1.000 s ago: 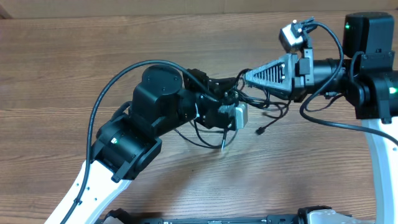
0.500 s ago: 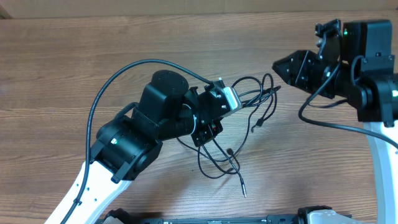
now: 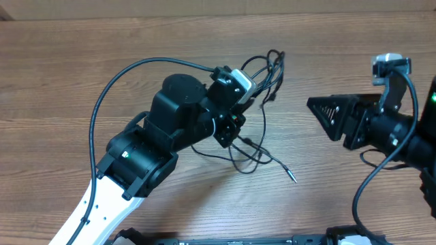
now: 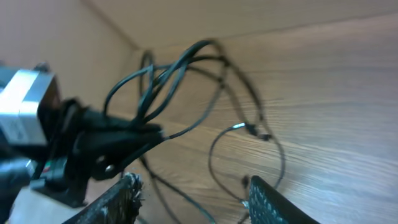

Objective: Untangle cables

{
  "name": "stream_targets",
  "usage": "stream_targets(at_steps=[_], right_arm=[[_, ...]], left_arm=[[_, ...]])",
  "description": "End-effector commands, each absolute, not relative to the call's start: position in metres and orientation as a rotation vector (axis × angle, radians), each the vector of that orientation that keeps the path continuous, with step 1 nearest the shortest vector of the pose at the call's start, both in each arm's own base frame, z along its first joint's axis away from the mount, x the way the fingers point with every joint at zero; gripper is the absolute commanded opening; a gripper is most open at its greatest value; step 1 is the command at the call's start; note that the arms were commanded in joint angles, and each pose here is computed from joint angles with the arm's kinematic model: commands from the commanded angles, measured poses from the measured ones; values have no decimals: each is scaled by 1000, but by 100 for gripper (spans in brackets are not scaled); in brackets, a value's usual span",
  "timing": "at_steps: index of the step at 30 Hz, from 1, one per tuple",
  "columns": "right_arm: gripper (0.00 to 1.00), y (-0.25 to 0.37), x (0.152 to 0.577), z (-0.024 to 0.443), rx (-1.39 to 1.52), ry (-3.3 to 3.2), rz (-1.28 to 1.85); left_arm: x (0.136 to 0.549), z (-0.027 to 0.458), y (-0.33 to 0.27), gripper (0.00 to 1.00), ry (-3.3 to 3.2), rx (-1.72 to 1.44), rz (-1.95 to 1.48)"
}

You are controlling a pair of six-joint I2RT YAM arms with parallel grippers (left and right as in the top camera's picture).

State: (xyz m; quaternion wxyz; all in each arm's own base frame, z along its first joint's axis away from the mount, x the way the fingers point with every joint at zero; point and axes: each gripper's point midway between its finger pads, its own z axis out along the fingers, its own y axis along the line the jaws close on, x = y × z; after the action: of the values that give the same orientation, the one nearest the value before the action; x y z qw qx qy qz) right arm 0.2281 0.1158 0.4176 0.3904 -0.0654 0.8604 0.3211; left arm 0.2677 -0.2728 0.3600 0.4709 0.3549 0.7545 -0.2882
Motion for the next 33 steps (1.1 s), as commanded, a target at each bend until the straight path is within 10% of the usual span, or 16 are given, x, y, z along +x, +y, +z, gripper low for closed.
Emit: stream_targets(at_steps=[1,17,20,24,33], right_arm=[[54,134,220,430,-320,2130,923],[52,159,215,460,-468,1985,1129],[23,160,214,461,-474,1983,1138],[10,160,214,460,-475,1983,1141],[9,162,213,461,-488,1980,1163]], left_arm=[[244,378,-290,4,1771,942,-873],[216,393,-307,4,1624,1097,-1050],[213,400,-309,4,1585,1110,-1070],[205,411,-313,4,1511,1144,-1118],[186,421,-322,4,1417,1214,-1195]])
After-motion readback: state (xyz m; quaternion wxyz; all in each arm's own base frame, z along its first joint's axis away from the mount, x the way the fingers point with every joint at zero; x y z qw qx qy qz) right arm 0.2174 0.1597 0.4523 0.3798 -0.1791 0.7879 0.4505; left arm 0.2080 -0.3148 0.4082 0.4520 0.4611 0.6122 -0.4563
